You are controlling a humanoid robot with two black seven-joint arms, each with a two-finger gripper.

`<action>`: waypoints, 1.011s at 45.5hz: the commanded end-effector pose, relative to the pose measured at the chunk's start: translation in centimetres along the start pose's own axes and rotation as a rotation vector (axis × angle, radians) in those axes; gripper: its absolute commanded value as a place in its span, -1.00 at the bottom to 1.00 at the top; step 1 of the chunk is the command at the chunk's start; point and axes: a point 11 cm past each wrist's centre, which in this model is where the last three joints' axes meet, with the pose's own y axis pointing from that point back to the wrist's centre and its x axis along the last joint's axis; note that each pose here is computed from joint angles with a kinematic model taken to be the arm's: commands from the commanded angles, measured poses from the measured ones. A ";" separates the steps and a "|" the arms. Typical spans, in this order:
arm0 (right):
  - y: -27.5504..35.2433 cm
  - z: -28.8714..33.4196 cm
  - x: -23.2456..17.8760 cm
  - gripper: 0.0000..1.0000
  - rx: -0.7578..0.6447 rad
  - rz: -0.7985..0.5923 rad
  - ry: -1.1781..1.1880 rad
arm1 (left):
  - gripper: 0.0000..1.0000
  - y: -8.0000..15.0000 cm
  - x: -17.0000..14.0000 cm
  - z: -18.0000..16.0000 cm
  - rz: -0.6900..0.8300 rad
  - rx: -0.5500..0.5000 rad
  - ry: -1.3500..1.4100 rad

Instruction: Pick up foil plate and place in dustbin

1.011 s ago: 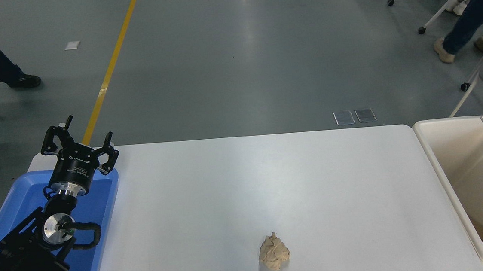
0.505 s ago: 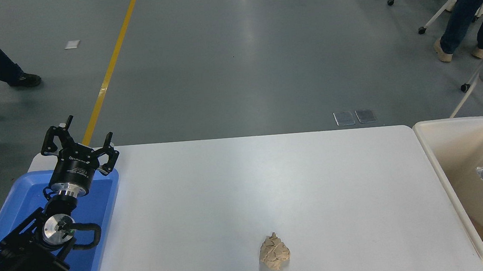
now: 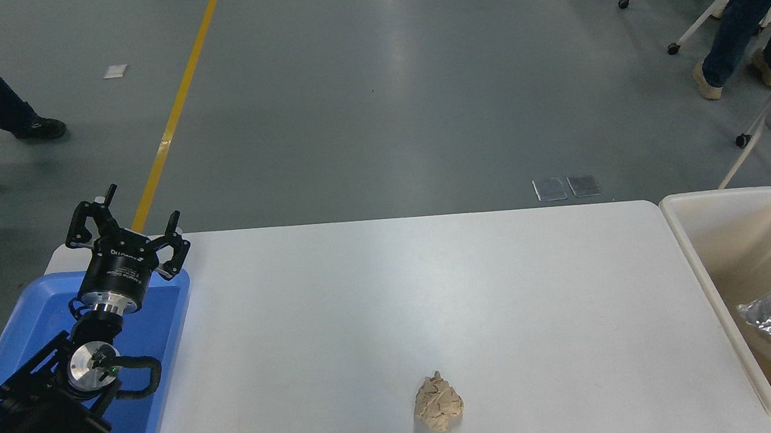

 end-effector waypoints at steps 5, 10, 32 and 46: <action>0.7 -6.0 2.7 1.00 0.096 0.023 -0.058 | 0.98 0.0 0.0 0.0 0.000 -0.001 0.001; 2.2 -11.9 6.1 1.00 0.202 0.055 -0.106 | 0.98 0.0 0.0 0.0 0.000 -0.001 0.001; 16.3 -31.6 4.4 1.00 0.585 -0.302 0.183 | 0.98 -0.1 -0.1 0.1 -0.003 -0.002 0.002; 25.9 -33.7 3.9 1.00 0.621 -0.583 0.524 | 0.98 0.0 0.0 0.0 0.000 -0.001 0.001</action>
